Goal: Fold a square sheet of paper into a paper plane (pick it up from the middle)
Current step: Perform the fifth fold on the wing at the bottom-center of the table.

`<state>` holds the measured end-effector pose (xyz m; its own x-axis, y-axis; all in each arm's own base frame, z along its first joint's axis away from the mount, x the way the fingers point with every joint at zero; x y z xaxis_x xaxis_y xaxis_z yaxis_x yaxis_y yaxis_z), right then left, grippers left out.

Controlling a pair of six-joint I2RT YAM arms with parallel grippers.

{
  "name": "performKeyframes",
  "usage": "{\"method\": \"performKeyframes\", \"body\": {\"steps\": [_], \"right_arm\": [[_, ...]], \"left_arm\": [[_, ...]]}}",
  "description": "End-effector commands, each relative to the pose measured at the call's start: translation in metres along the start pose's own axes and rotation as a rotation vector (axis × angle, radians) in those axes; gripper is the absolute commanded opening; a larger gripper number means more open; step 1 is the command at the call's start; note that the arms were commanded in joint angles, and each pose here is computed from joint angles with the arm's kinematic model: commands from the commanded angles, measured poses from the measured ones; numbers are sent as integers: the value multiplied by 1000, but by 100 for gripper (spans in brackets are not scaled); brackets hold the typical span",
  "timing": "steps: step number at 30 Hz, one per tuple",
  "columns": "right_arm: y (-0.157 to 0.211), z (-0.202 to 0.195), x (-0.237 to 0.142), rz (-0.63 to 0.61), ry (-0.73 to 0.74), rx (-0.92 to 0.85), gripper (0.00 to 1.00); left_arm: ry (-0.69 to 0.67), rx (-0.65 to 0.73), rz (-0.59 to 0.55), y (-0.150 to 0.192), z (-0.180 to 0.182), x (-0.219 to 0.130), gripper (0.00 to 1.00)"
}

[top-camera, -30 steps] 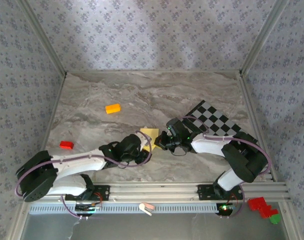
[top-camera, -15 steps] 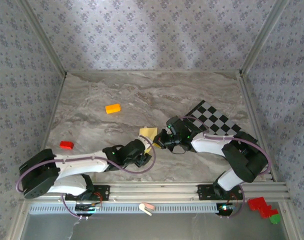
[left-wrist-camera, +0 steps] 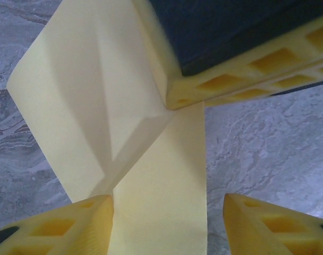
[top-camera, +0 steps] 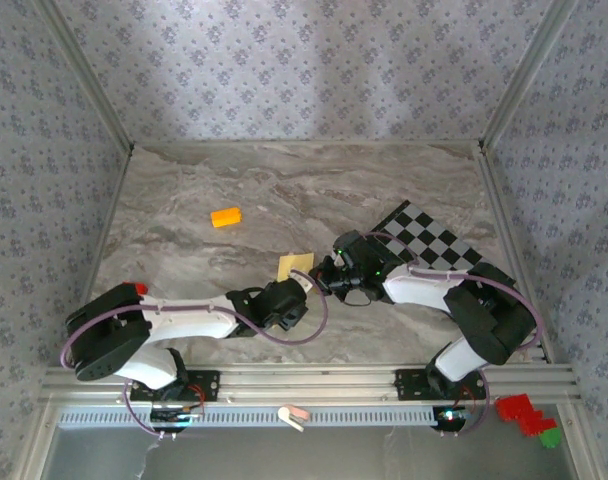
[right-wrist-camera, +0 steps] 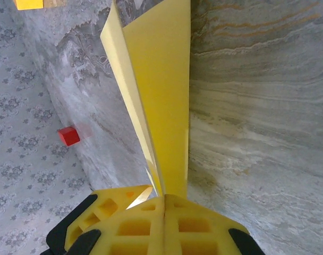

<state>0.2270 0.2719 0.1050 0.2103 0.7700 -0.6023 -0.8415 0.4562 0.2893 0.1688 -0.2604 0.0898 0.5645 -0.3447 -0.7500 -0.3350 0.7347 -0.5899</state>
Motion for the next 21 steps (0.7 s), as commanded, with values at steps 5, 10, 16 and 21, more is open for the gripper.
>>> {"method": "performKeyframes", "body": {"steps": [5,10,16,21], "right_arm": [[0,1,1,16,-11,20,1],[-1,-1,1,12,-9,23,1],[-1,-3,3,14,-3,24,1],[-1,-6,4,16,1,28,1]], "left_arm": [[-33,8,-17,-12,2,1,48],[-44,7,-13,-12,3,1,41],[-37,4,-7,-11,2,3,31],[-35,-8,-2,-9,0,6,23]]}}
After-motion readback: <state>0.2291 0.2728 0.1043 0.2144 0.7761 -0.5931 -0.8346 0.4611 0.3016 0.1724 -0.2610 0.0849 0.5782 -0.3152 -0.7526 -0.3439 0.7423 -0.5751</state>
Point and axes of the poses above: each hand's point on the last joint's axis, 136 mm out from that joint toward the fingers, its own x axis out along the fingers, its own z axis along the line the jaws close on, y = z × x, the point moved 5 cm from there along -x, back along the fingers, and after that the axes turned 14 degrees about x, right-handed, at the moved point
